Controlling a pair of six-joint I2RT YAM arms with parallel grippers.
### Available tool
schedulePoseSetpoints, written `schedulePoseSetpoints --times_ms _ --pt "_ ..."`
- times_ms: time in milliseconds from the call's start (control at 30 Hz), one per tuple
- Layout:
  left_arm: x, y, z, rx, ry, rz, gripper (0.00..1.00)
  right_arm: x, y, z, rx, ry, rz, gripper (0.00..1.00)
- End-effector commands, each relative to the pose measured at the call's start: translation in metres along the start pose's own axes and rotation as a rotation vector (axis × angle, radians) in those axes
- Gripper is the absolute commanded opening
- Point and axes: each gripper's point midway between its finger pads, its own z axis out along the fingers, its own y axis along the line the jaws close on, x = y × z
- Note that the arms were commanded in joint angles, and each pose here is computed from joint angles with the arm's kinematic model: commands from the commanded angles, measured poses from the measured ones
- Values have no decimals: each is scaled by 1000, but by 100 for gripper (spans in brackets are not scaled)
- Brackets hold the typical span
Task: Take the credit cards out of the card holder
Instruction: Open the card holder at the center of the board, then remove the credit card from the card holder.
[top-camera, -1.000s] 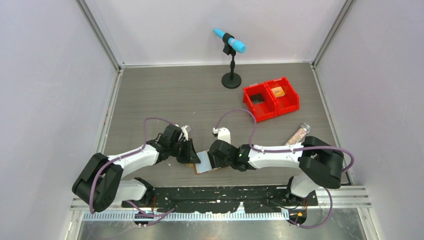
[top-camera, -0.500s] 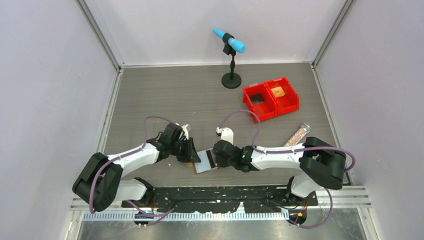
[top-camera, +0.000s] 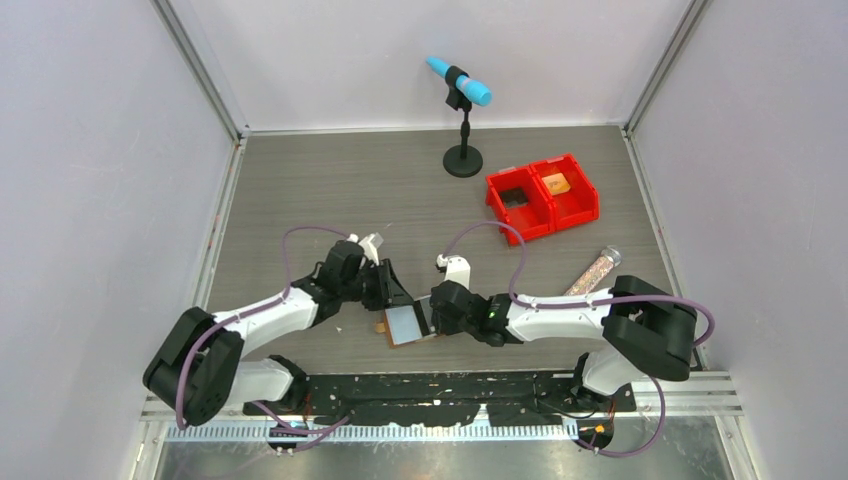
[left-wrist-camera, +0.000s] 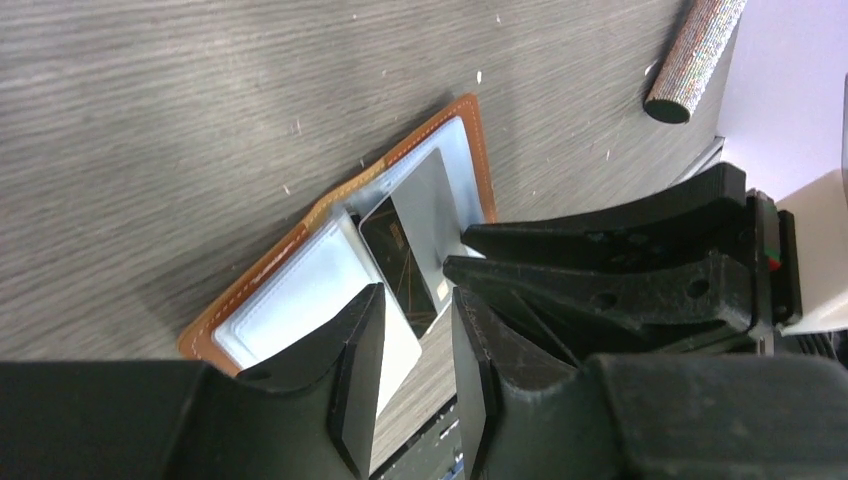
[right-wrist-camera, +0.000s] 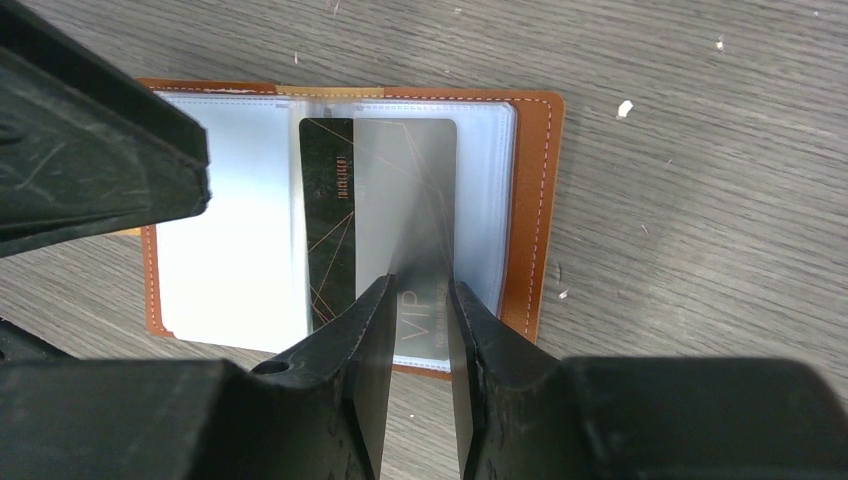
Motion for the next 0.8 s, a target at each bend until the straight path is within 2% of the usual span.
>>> schedulePoseSetpoints --times_ms 0,367,767 --pt "-13 -5 13 43 -63 19 33 14 -14 -1 34 43 1 33" --pt "-3 17 33 14 -47 -4 33 13 -13 -3 27 38 5 33" --pt "5 18 39 41 -45 -35 32 14 -13 -2 24 40 8 32"
